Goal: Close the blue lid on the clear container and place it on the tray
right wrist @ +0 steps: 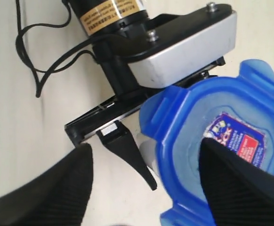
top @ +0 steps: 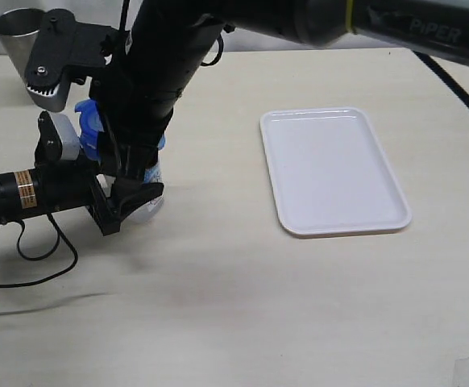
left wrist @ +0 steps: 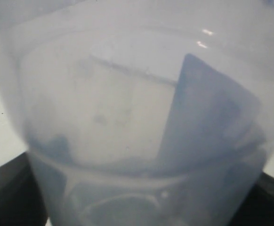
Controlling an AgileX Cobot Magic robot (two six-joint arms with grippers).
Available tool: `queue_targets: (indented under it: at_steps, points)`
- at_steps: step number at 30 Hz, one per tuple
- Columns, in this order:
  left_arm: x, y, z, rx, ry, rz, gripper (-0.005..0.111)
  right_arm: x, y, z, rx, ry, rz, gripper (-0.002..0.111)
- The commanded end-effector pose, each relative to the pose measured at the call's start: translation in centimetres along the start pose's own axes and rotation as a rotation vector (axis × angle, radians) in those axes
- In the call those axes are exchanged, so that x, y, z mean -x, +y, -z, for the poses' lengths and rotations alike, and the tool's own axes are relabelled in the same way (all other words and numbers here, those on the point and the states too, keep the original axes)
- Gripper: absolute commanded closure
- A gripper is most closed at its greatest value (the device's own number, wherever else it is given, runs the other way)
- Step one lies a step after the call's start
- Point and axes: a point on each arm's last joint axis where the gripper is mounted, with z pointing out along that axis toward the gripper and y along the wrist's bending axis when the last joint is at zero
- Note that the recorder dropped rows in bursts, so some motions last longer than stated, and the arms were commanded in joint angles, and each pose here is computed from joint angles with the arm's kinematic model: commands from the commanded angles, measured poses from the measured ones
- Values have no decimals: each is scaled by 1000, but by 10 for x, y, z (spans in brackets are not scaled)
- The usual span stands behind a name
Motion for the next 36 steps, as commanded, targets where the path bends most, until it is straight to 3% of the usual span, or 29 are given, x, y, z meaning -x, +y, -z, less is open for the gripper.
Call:
queue_targets:
  at_steps: [1, 5, 9, 14, 18, 28, 36]
  points:
    - [1, -2, 1, -11, -7, 18, 107, 6, 2, 17, 20, -33, 50, 47]
    - [1, -2, 1, -11, -7, 18, 107, 10, -3, 38, -80, -65, 76, 47]
    - [1, -2, 1, -13, -6, 21, 107, -6, -19, 61, -180, 8, 110, 62]
    - [1, -2, 1, -13, -6, 21, 107, -36, -21, 35, -144, 79, 264, 63]
    - [1, -2, 1, -13, -6, 21, 107, -35, -23, 19, -269, 13, 376, 63]
    - [1, -1, 1, -5, -8, 24, 107, -55, -10, -19, -196, 62, 438, 63]
    - [1, -1, 1, -7, -8, 23, 107, -51, -10, -4, -235, 42, 453, 62]
